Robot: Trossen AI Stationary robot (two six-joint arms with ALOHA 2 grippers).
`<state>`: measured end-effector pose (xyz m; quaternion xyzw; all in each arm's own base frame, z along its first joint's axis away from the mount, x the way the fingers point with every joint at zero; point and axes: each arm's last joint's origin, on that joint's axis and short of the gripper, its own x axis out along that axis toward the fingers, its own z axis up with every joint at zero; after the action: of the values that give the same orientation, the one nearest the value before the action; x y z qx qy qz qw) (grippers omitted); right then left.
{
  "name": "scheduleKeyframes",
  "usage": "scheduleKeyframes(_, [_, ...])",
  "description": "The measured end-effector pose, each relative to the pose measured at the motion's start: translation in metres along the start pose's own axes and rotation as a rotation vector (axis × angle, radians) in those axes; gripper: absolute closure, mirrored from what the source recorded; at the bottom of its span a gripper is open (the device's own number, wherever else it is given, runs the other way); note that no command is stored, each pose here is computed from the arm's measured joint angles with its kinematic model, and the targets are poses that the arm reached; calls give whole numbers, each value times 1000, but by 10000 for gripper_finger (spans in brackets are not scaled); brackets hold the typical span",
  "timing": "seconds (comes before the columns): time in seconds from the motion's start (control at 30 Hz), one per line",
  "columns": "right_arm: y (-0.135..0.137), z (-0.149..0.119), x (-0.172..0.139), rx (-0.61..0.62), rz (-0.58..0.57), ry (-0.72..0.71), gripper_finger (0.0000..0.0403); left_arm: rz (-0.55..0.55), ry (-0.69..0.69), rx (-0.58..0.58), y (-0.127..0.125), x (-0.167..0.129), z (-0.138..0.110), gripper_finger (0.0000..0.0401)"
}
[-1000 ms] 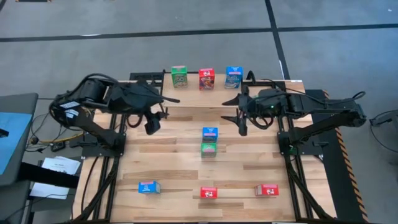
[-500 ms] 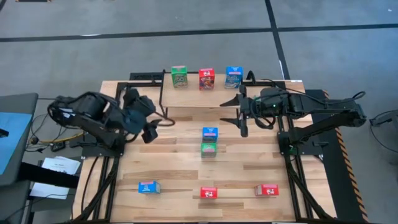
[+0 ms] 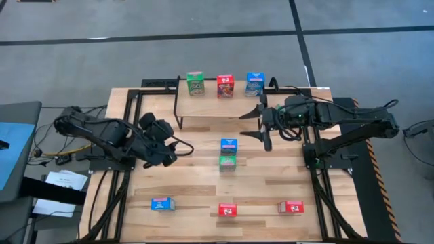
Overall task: Stack cereal on shelf
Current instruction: Put the top blue cereal box on the shelf aligned with the other blue cereal box
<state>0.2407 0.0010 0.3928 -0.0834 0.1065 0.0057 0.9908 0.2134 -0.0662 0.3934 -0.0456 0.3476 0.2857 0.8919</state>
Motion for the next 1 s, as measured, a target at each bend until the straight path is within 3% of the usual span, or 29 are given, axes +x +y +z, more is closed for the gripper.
scheduleKeyframes(0.4, [-2, 6, 0, 36, 1, -66, 135, -116, -121, -171, 19, 13, -40, 150])
scheduleKeyframes(0.7, [-4, 8, 0, 49, -6, -87, 135, -143, -167, -137, 17, 21, -49, 150])
scheduleKeyframes(1.0, [0, -12, 26, 33, 34, 54, 135, -171, -201, -91, 7, 25, -43, 150])
